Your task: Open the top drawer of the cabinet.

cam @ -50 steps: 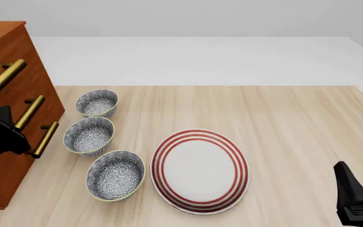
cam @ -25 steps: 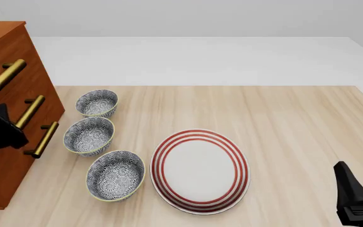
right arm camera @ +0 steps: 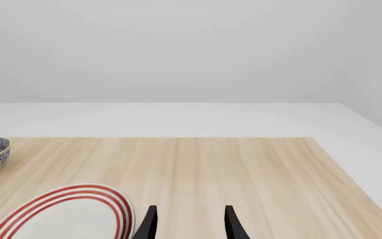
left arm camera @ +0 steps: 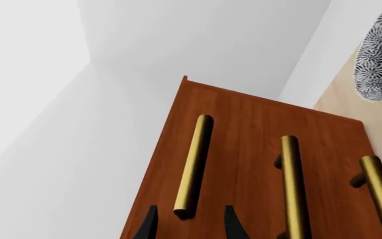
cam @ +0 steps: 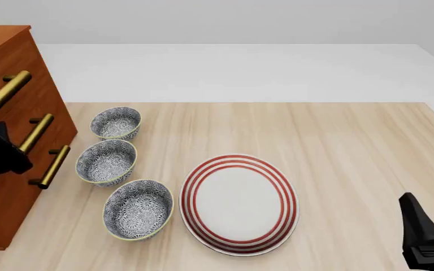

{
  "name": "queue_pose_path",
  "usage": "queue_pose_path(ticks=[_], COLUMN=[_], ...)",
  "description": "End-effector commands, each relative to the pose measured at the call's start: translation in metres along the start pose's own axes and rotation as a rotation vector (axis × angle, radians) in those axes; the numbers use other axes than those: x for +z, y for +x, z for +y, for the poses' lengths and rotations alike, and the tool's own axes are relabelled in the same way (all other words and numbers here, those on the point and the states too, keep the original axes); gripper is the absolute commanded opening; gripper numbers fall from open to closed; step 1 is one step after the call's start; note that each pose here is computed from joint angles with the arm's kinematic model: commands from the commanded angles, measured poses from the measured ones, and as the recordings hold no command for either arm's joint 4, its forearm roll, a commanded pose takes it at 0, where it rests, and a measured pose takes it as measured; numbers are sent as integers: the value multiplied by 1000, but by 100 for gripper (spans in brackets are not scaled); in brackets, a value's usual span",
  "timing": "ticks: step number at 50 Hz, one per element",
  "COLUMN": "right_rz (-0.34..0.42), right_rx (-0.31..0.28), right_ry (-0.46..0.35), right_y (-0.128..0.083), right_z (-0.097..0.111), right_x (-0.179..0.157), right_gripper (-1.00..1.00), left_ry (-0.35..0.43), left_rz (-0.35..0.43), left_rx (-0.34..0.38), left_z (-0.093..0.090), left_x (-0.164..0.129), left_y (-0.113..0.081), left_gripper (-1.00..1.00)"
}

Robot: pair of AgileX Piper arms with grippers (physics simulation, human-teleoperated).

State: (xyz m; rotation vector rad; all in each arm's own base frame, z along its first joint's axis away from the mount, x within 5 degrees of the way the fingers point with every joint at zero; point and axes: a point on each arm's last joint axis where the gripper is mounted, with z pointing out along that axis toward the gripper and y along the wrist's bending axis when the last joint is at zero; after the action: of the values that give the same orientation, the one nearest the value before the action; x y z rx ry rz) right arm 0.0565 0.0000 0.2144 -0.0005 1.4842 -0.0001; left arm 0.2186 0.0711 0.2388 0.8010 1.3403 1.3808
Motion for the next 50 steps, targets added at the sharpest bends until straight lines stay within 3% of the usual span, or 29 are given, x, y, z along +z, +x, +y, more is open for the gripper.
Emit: queue_pose_path(ticks=[1,5,6,50], right_rz=[0,0,0,0], right_rx=[0,0,0,0], right_ry=[0,0,0,0], right_y=[0,0,0,0], right_z=[0,0,0,0], right_x=[0,0,0,0], right_gripper=[100,100,100,100], left_ry=[-8,-8,-6,31], left_rz=[31,30,27,-23], left_rx=[14,16,20,54], left_z=[1,2,1,-2], left_x=[6,6,5,1], left_y=[6,6,5,-7], left_gripper=[100,100,-100,-100])
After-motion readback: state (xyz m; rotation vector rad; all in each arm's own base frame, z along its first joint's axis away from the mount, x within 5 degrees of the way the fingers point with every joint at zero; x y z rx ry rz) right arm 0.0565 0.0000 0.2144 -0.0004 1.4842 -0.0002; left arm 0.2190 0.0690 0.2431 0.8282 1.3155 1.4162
